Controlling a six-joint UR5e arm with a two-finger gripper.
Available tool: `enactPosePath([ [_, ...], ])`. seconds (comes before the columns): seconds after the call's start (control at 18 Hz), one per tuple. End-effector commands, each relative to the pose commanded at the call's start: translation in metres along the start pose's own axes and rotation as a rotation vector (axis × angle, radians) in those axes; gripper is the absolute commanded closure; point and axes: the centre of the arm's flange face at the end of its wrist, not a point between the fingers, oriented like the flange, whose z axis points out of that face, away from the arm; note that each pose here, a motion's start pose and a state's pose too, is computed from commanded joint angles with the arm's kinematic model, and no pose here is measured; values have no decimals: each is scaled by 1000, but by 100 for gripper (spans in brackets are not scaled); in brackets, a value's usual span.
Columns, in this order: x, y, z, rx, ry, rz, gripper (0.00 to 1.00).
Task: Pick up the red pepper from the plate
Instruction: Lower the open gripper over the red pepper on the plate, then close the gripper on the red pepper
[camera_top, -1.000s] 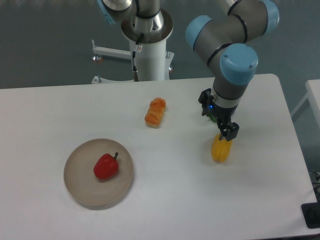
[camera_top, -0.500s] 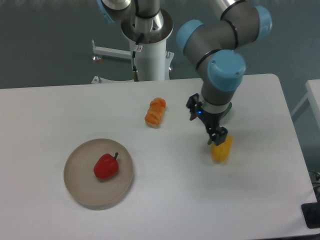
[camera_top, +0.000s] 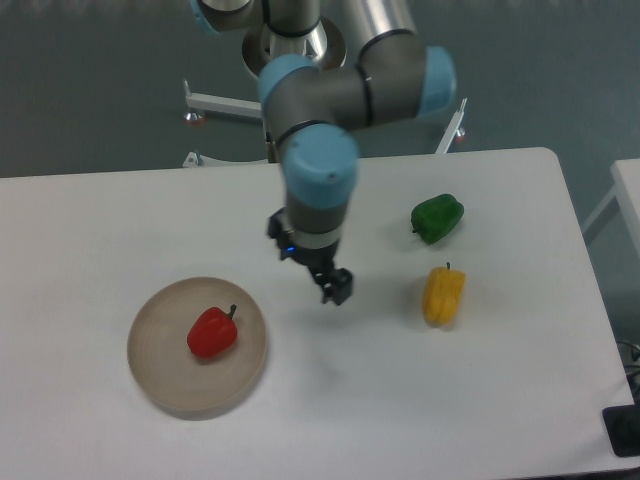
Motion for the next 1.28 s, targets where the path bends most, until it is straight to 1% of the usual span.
enactPosePath([
  [0.06,8,-14,6,15,-20,-11,0],
  [0.17,21,-35,21,28,-34,-8,0],
  [0.44,38,-57,54,6,-21,39,0],
  [0.61,41,-66,69,13,-31,51,0],
  [0.83,44,-69,90,-54,-54,66,0],
  [0.89,47,-71,97,-63,-49,71,0],
  [1.17,48,-73,118,-60,-51,88,0],
  [1.28,49,-73,120,-64,-46,86,41],
])
